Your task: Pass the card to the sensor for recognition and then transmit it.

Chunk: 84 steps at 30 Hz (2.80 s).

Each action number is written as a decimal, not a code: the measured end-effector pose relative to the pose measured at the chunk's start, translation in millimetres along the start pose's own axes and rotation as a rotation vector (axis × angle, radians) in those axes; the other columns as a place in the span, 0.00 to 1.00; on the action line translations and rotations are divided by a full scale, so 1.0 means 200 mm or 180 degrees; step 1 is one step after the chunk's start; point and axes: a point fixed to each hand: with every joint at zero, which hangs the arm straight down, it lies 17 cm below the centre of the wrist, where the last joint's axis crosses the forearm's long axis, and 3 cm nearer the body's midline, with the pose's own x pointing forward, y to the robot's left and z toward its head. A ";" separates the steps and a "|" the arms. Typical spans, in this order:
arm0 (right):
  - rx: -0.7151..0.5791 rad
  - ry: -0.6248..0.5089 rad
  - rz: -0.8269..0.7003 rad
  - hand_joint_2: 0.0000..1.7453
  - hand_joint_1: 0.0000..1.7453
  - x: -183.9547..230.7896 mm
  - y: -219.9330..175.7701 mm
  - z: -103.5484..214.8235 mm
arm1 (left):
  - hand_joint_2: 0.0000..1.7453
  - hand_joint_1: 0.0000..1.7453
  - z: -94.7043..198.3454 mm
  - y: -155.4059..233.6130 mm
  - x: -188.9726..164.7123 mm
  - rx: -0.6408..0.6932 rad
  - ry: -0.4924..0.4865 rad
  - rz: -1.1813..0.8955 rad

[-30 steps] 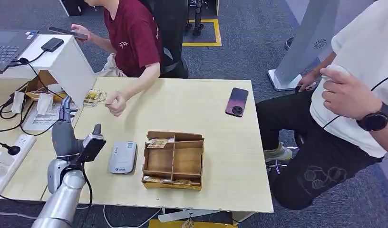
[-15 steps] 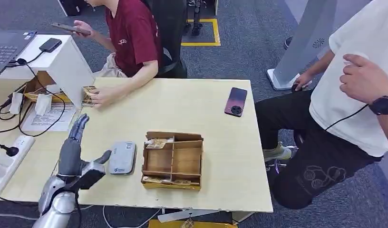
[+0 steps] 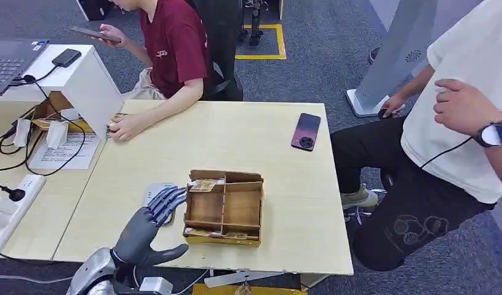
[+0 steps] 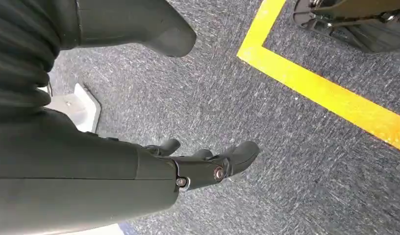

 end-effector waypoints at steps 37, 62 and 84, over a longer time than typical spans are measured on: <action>0.0009 0.0019 0.0095 1.00 0.00 -0.01 -0.01 0.00 | 1.00 0.00 0.07 -0.24 -0.07 -0.0366 -0.0075 -0.1624; -0.0004 0.0032 0.0074 1.00 0.00 -0.01 -0.01 0.00 | 1.00 0.00 0.10 -0.27 -0.15 -0.0460 0.0056 -0.1726; -0.0003 0.0023 0.0097 1.00 0.00 -0.01 -0.02 0.00 | 1.00 0.00 0.09 -0.33 -0.16 -0.0538 0.0142 -0.1361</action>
